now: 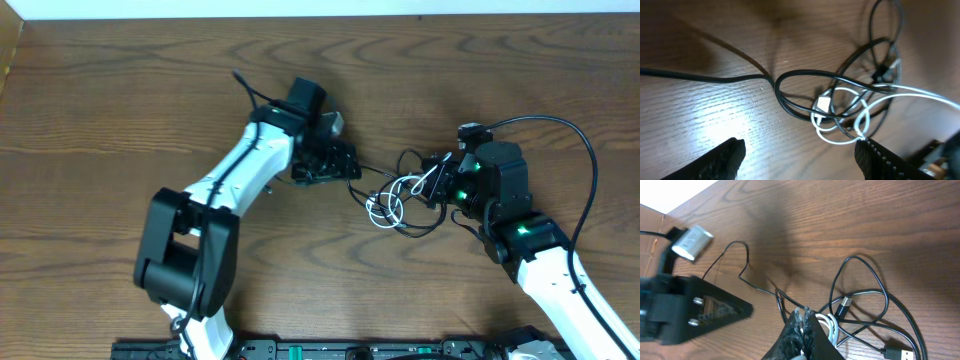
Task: Untangle cables
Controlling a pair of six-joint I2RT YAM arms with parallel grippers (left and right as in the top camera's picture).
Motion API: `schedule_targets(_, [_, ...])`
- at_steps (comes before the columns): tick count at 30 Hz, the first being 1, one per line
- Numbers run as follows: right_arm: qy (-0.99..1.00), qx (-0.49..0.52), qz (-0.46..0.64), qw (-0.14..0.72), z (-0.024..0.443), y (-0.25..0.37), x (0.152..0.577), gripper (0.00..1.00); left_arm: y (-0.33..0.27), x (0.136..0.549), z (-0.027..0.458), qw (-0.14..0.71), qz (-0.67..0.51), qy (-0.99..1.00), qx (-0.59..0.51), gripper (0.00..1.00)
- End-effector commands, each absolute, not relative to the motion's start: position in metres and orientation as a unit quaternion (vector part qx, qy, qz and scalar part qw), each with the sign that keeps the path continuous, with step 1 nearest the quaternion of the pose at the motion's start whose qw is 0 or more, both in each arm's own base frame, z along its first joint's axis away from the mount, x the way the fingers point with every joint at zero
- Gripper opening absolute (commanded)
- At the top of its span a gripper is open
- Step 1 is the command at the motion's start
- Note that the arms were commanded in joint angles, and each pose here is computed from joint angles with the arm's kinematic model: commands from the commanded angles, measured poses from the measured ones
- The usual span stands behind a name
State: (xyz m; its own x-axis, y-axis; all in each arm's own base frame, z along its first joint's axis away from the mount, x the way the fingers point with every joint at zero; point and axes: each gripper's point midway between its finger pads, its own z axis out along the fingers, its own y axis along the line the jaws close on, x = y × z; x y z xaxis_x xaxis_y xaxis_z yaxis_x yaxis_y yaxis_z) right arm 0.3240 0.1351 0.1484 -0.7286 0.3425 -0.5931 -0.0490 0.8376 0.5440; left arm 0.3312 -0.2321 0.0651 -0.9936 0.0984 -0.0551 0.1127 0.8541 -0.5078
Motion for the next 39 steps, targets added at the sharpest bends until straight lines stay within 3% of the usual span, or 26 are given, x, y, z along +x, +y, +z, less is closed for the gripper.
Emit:
schedule_targets(1, [0.886, 0.087, 0.278, 0.361, 0.152, 0.135, 0.324, 0.01, -0.234, 0.332, 0.051, 0.024, -0.221, 0.972, 0.072, 0.75])
schedule_targets(15, [0.886, 0.083, 0.285, 0.356, 0.152, 0.138, 0.322, 0.01, -0.241, 0.348, 0.015, 0.047, -0.185, 0.978, 0.086, 0.75])
schedule_targets(25, [0.886, 0.084, 0.287, 0.355, 0.153, 0.138, 0.322, 0.01, -0.247, 0.365, 0.014, 0.113, -0.134, 0.979, 0.107, 0.75])
schedule_targets(39, [0.885, 0.080, 0.294, 0.352, 0.153, 0.141, 0.321, 0.01, -0.247, 0.362, 0.007, 0.138, -0.078, 0.981, 0.112, 0.74])
